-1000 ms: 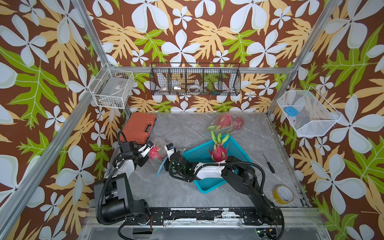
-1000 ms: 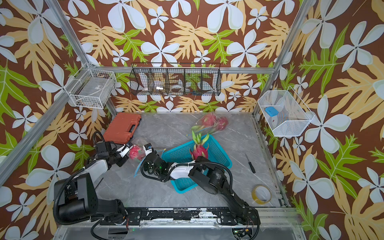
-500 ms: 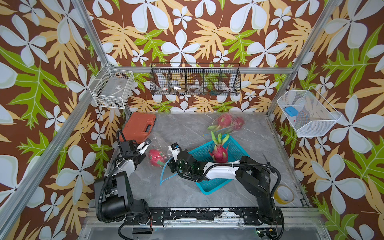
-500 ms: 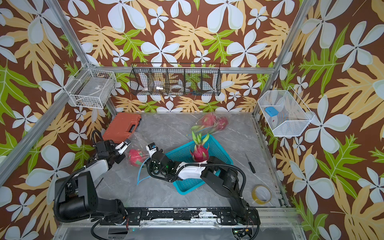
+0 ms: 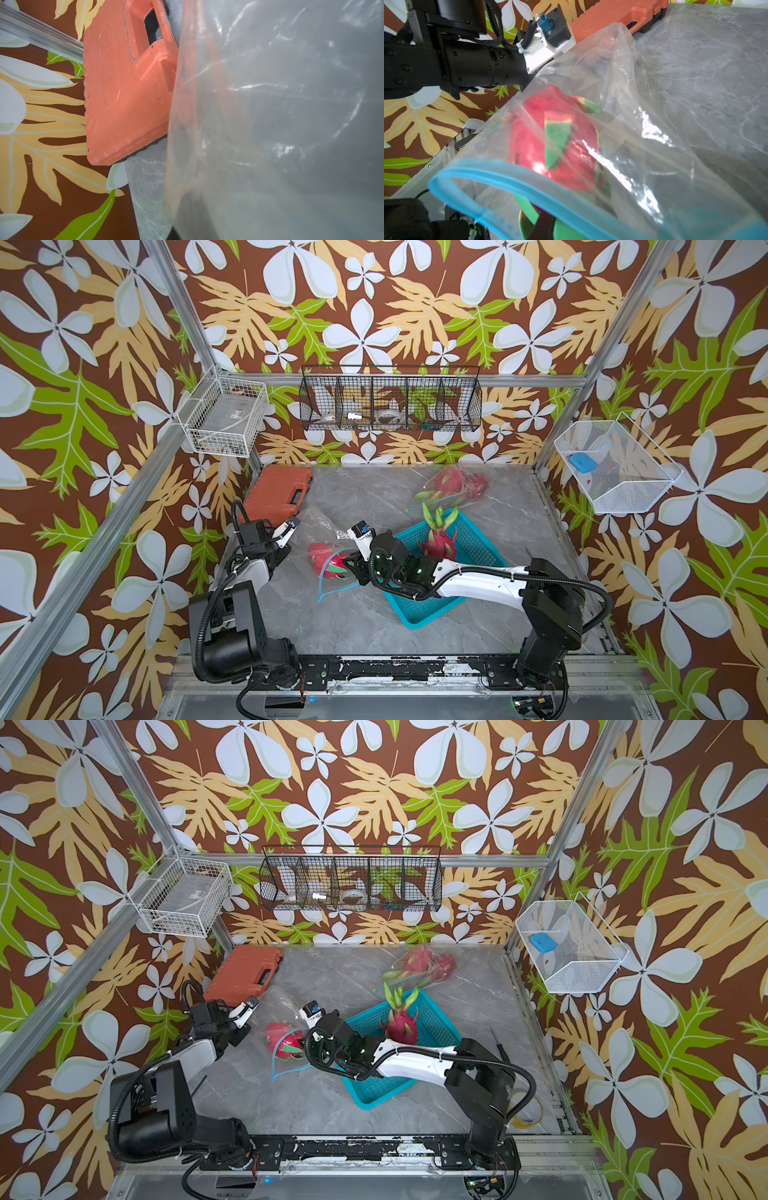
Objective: Open the zip-top bag and take out the dragon fruit
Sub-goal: Pick up the dragon fruit from the zipper food storage bag, then place the zipper food storage bag at the center of the board.
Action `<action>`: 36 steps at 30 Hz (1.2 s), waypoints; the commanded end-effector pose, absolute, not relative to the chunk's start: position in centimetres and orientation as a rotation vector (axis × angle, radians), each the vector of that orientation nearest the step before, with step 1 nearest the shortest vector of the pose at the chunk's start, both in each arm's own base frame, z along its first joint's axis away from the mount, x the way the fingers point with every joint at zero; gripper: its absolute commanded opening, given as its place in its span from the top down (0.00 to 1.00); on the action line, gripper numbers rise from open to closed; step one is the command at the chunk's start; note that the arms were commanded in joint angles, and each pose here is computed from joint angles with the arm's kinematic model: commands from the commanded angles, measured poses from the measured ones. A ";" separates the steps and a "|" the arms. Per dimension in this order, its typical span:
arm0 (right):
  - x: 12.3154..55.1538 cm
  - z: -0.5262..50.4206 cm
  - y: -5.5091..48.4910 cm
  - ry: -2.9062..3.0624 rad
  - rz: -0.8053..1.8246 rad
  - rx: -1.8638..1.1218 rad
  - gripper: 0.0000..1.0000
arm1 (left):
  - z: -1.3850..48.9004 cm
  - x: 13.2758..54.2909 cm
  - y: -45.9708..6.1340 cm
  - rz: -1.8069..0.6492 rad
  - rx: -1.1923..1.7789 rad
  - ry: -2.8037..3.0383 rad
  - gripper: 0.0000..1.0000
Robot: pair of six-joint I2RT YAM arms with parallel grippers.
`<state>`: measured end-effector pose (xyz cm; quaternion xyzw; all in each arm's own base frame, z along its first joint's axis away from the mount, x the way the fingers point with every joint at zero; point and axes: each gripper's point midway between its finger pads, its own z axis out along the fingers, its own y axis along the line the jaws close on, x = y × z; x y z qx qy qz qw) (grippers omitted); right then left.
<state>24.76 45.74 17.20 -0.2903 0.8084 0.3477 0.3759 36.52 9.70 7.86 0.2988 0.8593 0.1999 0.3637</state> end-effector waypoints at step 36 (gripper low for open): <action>28.5 23.6 27.6 2.007 0.745 -0.554 1.00 | 25.5 44.6 3.9 0.307 0.483 1.814 1.00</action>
